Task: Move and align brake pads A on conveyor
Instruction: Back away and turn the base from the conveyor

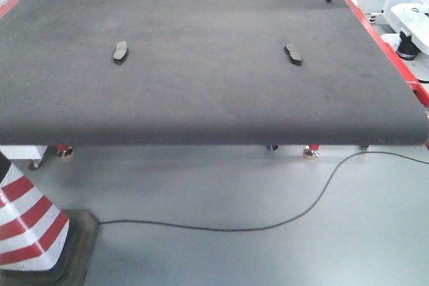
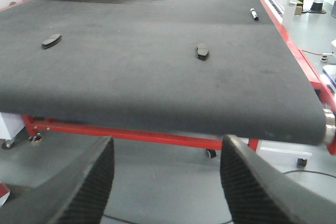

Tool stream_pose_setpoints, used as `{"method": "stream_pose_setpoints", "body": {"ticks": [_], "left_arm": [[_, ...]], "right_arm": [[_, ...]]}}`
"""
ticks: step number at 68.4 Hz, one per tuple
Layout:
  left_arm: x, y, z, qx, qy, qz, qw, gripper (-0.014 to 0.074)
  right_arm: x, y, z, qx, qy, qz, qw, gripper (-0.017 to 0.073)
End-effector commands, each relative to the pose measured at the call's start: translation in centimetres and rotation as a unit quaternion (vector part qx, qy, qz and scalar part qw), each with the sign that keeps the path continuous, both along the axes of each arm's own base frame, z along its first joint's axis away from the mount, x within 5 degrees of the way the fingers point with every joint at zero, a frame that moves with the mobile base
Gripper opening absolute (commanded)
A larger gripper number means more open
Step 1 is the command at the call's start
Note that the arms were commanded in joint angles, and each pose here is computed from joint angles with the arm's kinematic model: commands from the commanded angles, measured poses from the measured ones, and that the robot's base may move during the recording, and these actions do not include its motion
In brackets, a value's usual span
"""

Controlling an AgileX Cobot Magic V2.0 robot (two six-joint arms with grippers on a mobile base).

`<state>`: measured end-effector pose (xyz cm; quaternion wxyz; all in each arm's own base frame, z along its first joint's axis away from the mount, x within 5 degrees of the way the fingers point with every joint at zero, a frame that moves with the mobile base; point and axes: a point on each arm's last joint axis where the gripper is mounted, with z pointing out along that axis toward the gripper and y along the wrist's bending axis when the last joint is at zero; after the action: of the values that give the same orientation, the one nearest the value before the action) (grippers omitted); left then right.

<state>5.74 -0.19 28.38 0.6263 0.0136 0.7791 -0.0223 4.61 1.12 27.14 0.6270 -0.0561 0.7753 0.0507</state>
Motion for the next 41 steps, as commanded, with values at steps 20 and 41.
{"method": "stream_pose_setpoints", "body": {"ticks": [20,41], "left_arm": [[0.08,-0.09,1.43,-0.005,-0.044,-0.005,0.999,0.0429],[0.08,-0.09,1.43,-0.005,-0.044,-0.005,0.999,0.0429]], "right_arm": [[0.11,-0.12,1.36,0.004,-0.040,-0.009,0.999,0.0423],[0.11,-0.12,1.36,0.004,-0.040,-0.009,0.999,0.0423]]}}
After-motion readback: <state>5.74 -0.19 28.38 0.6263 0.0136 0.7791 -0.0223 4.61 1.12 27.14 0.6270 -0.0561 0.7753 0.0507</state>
